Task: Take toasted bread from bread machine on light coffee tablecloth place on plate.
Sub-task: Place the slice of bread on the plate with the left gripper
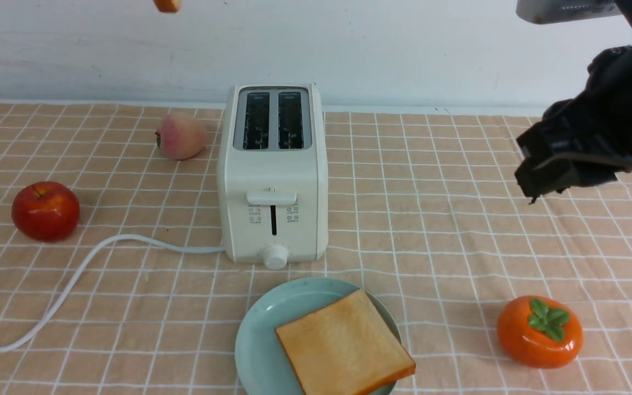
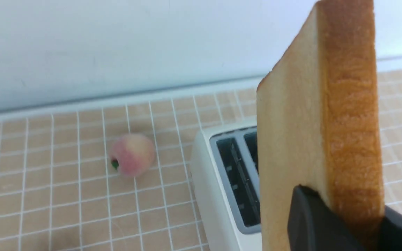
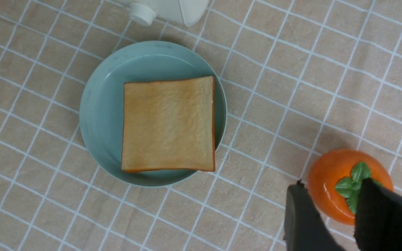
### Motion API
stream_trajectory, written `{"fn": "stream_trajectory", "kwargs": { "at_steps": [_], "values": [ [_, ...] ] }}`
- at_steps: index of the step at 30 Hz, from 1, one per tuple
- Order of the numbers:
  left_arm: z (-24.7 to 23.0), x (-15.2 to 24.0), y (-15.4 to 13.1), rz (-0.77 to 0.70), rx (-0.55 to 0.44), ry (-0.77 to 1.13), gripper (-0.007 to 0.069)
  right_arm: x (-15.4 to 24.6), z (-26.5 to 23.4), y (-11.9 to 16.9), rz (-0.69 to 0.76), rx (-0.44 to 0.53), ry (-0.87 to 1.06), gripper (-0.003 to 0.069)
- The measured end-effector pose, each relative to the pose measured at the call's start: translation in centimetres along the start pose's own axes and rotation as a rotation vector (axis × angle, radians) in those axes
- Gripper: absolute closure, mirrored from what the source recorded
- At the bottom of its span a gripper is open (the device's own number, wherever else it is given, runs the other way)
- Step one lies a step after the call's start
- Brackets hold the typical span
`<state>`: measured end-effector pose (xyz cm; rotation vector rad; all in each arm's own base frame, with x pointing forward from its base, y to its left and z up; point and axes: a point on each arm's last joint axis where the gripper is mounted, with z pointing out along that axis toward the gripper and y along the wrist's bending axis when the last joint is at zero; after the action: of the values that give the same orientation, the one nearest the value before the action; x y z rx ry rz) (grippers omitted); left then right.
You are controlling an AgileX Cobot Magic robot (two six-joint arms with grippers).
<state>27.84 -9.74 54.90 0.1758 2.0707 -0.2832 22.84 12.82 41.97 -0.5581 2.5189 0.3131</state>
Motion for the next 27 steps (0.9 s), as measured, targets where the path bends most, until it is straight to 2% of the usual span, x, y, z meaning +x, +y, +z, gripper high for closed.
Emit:
{"fn": "stream_trajectory", "kwargs": {
  "at_steps": [2,4,8,9,11,14,15,16,17,19,23,27],
  "values": [
    [-2.1,0.9,-0.2,0.012,0.046,0.01,0.0552,0.0,0.0,0.0,-0.001,0.0,0.0,0.0421],
    [-3.3,3.2,-0.8,0.025,0.146,0.083,0.0552,0.0,0.0,0.0,-0.002,0.001,0.0,0.0421],
    [-1.5,9.1,-2.2,-0.002,0.38,0.279,0.0552,0.0,0.0,0.0,-0.002,0.002,0.0,0.042],
    [-0.1,11.3,-2.6,-0.039,0.452,0.33,0.0552,0.0,0.0,0.0,-0.002,0.002,0.0,0.042],
    [2.6,14.6,-2.9,-0.123,0.533,0.372,0.0552,0.0,0.0,0.0,-0.002,0.002,0.0,0.042],
    [7.4,20.5,-2.8,-0.34,0.591,0.419,0.0552,0.1,0.1,0.0,-0.001,0.002,0.005,0.042],
    [9.0,22.8,-2.5,-0.443,0.588,0.43,0.0552,0.2,0.3,-0.1,-0.001,0.003,0.011,0.042],
    [9.5,23.5,-2.4,-0.478,0.583,0.431,0.0552,0.2,0.3,-0.1,-0.001,0.003,0.011,0.042],
    [11.1,25.8,-1.9,-0.591,0.552,0.426,0.0552,0.3,0.5,-0.1,0.0,0.003,0.018,0.042],
    [12.7,28.2,-1.1,-0.702,0.487,0.409,0.0552,0.3,0.5,-0.1,-0.001,0.004,0.022,0.042],
    [15.3,31.4,0.3,-0.715,0.347,0.417,0.0552,0.4,0.7,-0.1,0.0,0.004,0.027,0.042],
    [16.5,32.6,0.5,-0.725,0.312,0.449,0.055,0.4,0.7,-0.1,0.0,0.004,0.029,0.042]
  ]
}}
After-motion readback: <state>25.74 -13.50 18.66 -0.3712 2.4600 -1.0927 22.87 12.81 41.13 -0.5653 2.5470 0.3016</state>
